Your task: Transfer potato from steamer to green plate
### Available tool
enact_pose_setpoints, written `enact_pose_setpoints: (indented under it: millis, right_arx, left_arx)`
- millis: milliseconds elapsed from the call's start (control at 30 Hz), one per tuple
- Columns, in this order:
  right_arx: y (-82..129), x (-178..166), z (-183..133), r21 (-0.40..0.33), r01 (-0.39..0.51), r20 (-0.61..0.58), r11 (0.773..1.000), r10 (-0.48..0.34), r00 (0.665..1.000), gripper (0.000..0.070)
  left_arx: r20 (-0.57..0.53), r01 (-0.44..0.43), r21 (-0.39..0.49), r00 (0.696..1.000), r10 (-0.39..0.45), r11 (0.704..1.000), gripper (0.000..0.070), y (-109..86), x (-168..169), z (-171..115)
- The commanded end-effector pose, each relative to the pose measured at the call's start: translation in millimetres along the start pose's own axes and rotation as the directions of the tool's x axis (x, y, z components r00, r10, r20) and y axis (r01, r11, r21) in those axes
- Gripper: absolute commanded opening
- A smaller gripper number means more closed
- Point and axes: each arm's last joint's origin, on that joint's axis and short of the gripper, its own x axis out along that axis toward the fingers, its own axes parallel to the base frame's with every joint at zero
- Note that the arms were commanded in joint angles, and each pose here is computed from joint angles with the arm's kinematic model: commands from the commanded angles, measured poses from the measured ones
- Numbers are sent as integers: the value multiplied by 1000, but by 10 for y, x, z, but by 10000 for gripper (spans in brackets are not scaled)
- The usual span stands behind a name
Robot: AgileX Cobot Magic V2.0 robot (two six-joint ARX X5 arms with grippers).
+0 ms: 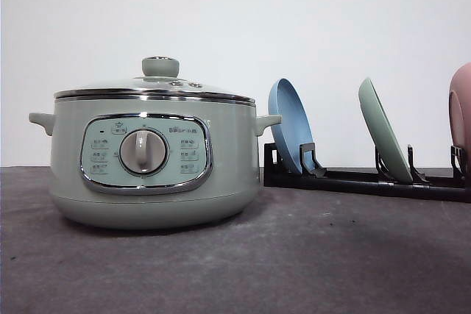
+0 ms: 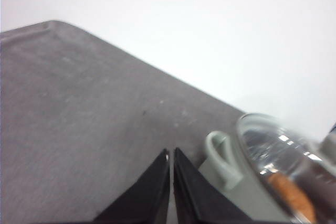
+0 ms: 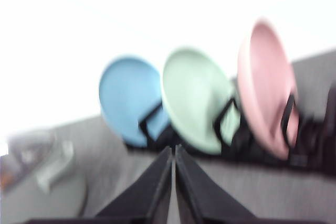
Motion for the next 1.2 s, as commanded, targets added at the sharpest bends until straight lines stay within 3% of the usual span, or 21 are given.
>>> enact_pose_setpoints:
  millis: [0,200,433,633,833,1033,1167]
  right_arx:
    - [48,-21,117,2,-3,29,1000,3,1000,0]
    - [177,-32,432,-25,-8,38,1000,9,999,0]
    - [309,32,774,-96,2,-53,995,-7,999,0]
    - [398,171,985,-137,-56,-229,989,23,973,0]
    - [434,324,1087,-155,-104,-426,982,28,904,0]
    - [460,435,1138,-144,-176,-590,974,59,806,0]
    - [492,471,1155,-136,-211,-657,968,71,750,0]
  left_arx:
    - [35,31,-1,999,-31,1000,3,-78,-45,152]
    - [31,75,32,997,-76,997,3,-251,-94,477]
    - [-142,138,124,983,-120,983,3,-419,-35,744]
    - [-309,227,181,937,-164,957,3,-553,82,948]
    - [-456,320,177,865,-210,931,3,-651,205,1077]
    - [-589,430,148,762,-270,891,3,-730,246,1093]
    - [-630,456,146,727,-273,878,3,-750,242,1064]
